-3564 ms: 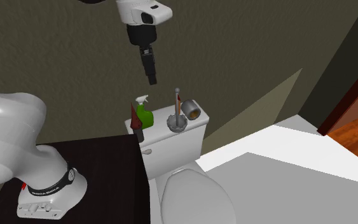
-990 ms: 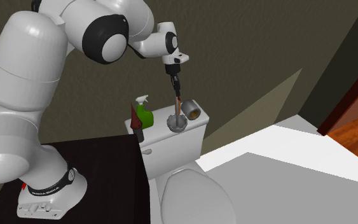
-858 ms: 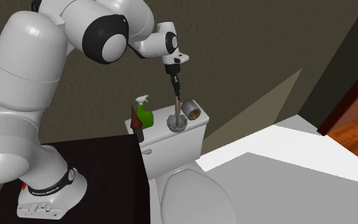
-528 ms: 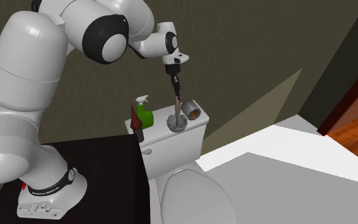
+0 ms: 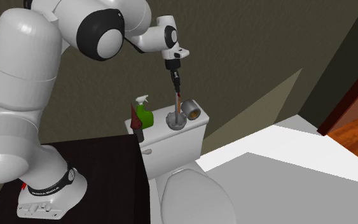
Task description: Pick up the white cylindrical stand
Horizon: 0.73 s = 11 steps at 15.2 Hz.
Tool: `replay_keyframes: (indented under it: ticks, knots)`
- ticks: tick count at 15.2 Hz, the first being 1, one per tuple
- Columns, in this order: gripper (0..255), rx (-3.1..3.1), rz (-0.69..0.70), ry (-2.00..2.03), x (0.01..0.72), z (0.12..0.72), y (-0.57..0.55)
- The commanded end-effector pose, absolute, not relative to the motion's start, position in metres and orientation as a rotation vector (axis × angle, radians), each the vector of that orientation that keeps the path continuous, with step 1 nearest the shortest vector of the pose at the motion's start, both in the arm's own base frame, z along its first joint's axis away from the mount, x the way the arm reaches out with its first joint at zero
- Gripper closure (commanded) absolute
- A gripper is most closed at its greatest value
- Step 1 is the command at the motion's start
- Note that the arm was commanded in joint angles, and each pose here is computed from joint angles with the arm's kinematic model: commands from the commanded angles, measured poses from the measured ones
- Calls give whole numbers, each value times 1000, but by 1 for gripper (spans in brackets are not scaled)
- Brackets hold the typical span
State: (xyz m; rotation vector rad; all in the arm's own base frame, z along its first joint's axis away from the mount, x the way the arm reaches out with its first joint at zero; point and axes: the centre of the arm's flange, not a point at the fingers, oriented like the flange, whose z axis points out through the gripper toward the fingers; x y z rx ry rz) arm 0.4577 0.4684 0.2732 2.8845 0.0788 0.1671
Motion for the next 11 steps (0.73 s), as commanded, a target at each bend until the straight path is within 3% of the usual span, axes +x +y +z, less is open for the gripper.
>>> replay_keyframes:
  ticks: [1, 11]
  knots:
    - [255, 2885, 168, 79, 457, 284, 469]
    - [255, 2885, 168, 79, 457, 327, 469]
